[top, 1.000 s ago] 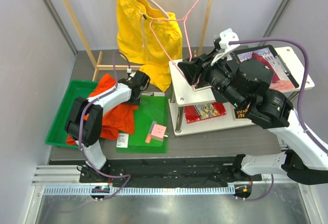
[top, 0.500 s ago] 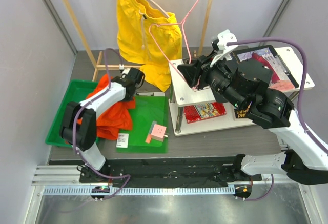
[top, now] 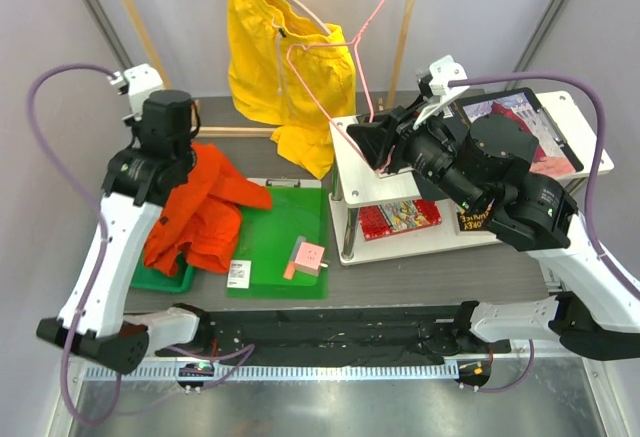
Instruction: Remove the shorts from the hanger
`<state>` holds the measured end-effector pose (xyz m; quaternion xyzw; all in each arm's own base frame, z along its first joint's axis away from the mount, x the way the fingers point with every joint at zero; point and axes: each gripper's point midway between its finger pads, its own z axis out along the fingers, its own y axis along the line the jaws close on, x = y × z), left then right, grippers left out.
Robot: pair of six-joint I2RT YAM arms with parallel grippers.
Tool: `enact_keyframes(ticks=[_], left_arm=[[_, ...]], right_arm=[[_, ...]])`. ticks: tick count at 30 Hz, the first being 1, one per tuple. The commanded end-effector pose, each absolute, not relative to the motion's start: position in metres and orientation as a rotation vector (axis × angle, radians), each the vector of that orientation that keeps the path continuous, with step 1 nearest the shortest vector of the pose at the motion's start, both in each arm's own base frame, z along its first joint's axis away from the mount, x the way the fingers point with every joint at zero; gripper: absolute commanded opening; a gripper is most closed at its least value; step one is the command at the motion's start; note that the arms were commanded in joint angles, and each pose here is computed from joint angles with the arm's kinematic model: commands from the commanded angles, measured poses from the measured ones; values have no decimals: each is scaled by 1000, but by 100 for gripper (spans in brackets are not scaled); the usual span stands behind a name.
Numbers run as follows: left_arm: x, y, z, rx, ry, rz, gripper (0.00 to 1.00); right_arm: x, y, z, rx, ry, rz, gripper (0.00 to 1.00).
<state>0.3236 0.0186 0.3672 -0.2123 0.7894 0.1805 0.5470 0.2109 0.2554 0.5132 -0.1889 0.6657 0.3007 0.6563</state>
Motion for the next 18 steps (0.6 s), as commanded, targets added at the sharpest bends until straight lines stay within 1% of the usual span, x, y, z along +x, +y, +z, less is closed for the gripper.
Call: enact_keyframes(ticks=[1, 4, 5, 8, 10, 13, 18], left_arm=[[284, 59, 414, -552, 1719, 608, 0], [275, 87, 427, -602, 1670, 677, 0], [269, 105, 430, -641, 1669, 718, 0], [266, 130, 419, -687, 1720, 765, 0], [272, 128, 407, -683, 1764, 741, 0], [280, 130, 365, -716, 1869, 714, 0], [299, 102, 292, -769, 2047, 517, 0]], right_arm=[[202, 248, 544, -393, 1430, 750, 1], [201, 249, 545, -395, 1427, 760, 1], [200, 250, 545, -397, 1429, 766, 1], [198, 251, 547, -402, 1423, 777, 1], [199, 252, 546, -400, 1426, 780, 1], [198, 252, 547, -402, 1421, 785, 1], [198, 255, 545, -409, 1423, 795, 1]])
